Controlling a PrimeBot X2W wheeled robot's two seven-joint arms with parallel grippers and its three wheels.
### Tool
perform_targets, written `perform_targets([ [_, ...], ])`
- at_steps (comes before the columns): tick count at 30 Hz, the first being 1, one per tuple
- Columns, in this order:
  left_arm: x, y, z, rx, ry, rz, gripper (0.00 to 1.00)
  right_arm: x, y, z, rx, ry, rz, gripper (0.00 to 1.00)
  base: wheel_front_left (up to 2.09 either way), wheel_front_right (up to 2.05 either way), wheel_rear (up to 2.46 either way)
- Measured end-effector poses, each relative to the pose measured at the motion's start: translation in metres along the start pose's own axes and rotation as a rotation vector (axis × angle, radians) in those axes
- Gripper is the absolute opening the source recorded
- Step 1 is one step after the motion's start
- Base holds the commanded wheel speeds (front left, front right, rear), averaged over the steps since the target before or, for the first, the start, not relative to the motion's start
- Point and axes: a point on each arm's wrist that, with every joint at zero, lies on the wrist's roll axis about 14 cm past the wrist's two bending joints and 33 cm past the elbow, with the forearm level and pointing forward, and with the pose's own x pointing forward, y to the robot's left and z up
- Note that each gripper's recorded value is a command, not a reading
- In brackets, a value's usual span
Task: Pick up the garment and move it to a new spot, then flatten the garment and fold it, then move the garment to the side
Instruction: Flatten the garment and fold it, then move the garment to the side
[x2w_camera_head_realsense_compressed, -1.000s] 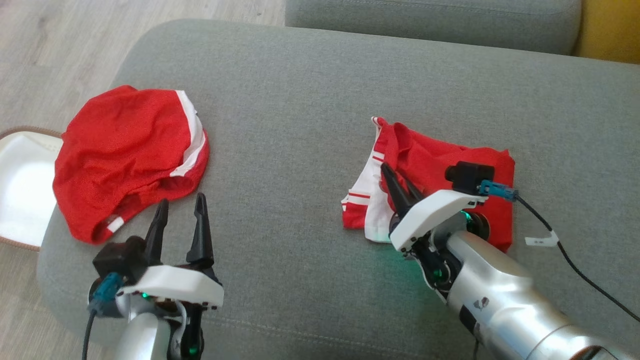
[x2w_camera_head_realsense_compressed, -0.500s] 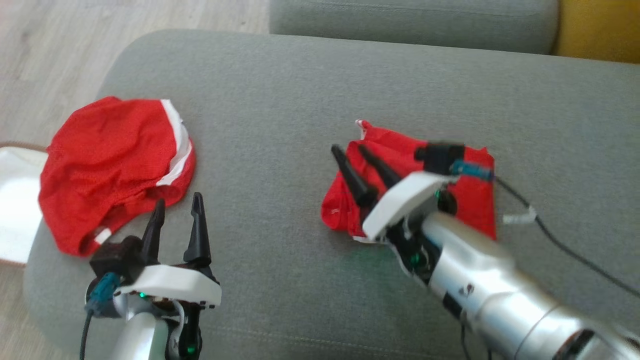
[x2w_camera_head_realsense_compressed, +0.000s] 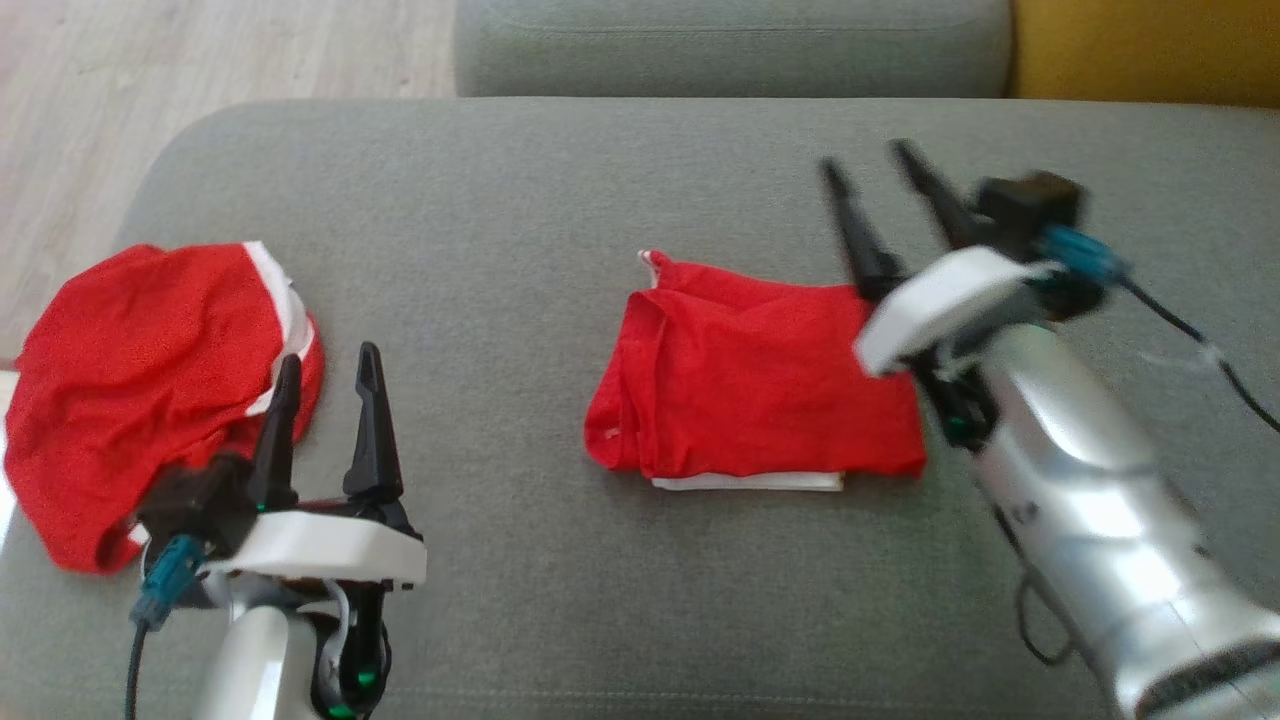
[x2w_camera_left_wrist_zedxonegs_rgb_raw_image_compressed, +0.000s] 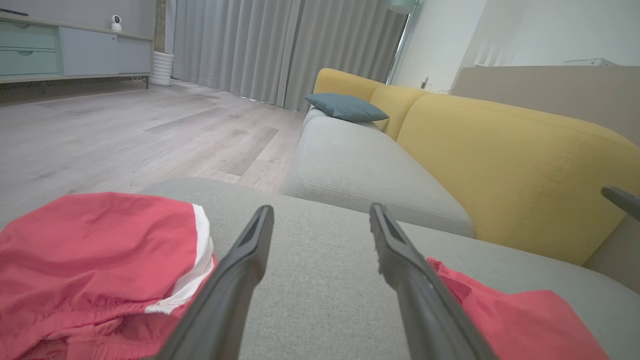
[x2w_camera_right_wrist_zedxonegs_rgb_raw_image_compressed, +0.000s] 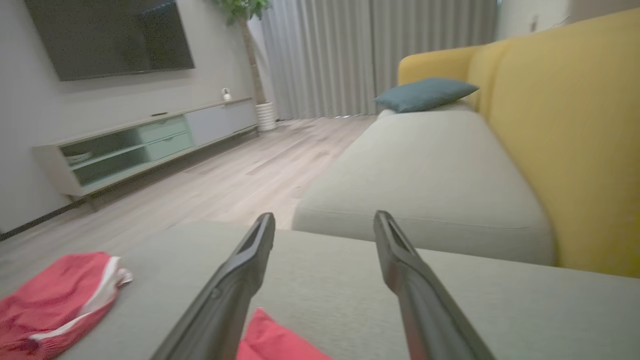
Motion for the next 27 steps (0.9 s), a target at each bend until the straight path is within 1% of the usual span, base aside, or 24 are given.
perform_targets([
  [2,0.002,-0.006,0.005,-0.003,-0.015,-0.017,1.0,-0.013,-0.022,0.003,-0.03,-0.031,-0.061,1.0,0.0,0.0,0.0],
  [5,0.005,-0.014,0.008,-0.005,-0.028,-0.041,1.0,-0.04,-0.042,-0.014,-0.066,-0.024,-0.139,1.0,0.0,0.0,0.0],
  [8,0.007,-0.021,0.009,-0.001,-0.033,-0.063,1.0,-0.067,-0.053,-0.029,-0.078,-0.019,-0.207,1.0,0.0,0.0,0.0],
  [13,0.009,-0.035,0.01,0.009,-0.037,-0.113,1.0,-0.095,-0.066,-0.031,-0.097,-0.047,-0.287,1.0,0.0,0.0,0.0],
  [21,0.004,-0.037,0.0,0.013,-0.009,-0.12,1.0,-0.123,-0.064,-0.05,-0.024,-0.028,-0.323,1.0,0.0,0.0,0.0],
  [27,0.002,-0.034,-0.009,0.014,0.018,-0.112,1.0,-0.124,-0.064,-0.057,-0.018,-0.013,-0.326,1.0,0.0,0.0,0.0],
])
